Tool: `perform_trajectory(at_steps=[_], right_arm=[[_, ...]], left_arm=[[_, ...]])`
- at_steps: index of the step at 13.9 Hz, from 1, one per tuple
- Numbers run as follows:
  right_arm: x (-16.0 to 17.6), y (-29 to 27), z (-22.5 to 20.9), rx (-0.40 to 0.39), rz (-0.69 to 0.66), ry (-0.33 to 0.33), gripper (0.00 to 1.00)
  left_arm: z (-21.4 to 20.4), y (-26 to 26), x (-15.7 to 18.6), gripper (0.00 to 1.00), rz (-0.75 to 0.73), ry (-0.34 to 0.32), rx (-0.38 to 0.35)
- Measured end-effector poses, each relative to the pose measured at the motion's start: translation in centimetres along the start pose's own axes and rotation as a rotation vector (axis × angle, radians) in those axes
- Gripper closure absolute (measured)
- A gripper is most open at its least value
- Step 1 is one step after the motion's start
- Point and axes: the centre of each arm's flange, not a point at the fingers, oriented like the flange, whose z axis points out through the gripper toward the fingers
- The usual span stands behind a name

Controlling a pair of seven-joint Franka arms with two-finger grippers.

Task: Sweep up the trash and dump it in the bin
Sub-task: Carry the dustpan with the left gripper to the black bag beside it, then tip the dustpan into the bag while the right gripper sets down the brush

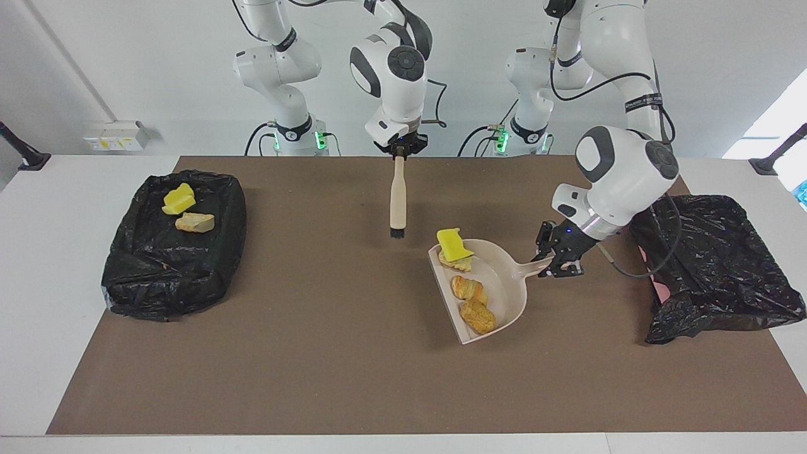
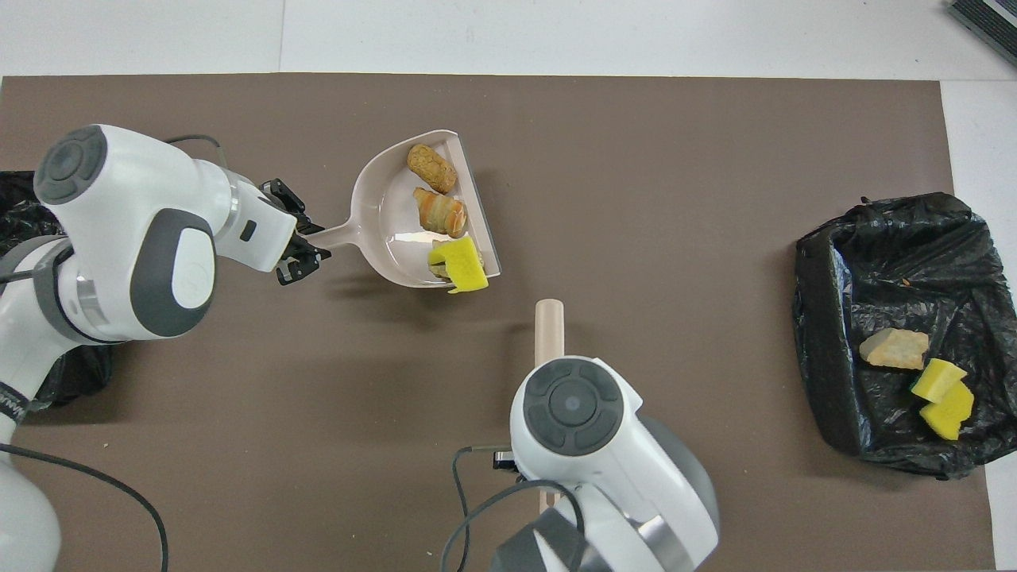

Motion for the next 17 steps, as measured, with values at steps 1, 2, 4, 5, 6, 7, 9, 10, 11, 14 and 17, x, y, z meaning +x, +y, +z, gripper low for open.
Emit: perform_trajectory(at_steps=[1, 2, 4, 5, 6, 7, 9, 10, 11, 14, 17], right_arm=[[-0.7, 0.1, 0.9, 0.009, -0.001, 0.011, 0.74], [-1.2, 0.2, 1.9, 0.011, -0.005, 0.022, 0.74], [-1.4, 0.4, 3.6, 0.010, -0.008, 0.033, 0.74], [-1.4, 0.7, 4.2, 0.008, -0.011, 0.033, 0.74], [-1.3, 1.0, 4.8, 0.003, -0.024, 0.030, 0.74], [-1.3, 1.3, 5.4, 0.003, -0.033, 0.034, 0.74], [-1.2, 1.5, 6.6, 0.010, -0.037, 0.044, 0.74], [-1.1, 1.5, 7.2, 0.016, -0.035, 0.042, 0.74], [-0.9, 1.4, 7.6, 0.026, -0.028, 0.036, 0.74], [-0.3, 1.4, 8.3, 0.042, -0.015, 0.022, 0.57], [0.9, 1.4, 7.5, 0.062, -0.035, 0.027, 0.19]], left_arm=[[-0.6, -0.2, -1.1, 0.67, -0.008, 0.006, -0.014], [-1.5, -0.5, -1.9, 0.67, -0.009, 0.012, -0.028], [-5.1, -1.3, -2.4, 0.67, 0.018, 0.029, -0.037], [-7.0, -1.6, -2.9, 0.67, 0.028, 0.028, -0.040], [-8.7, -1.8, -3.8, 0.67, 0.035, 0.014, -0.046], [-10.2, -2.0, -5.0, 0.67, 0.044, -0.003, -0.049], [-12.4, -2.3, -7.7, 0.67, 0.062, -0.035, -0.044], [-13.3, -2.4, -9.3, 0.67, 0.063, -0.046, -0.043], [-14.1, -2.5, -11.1, 0.67, 0.055, -0.053, -0.039], [-17.1, -2.5, -17.3, 0.67, 0.041, -0.089, -0.014], [-19.9, -2.0, -22.4, 0.67, 0.079, -0.144, 0.009]])
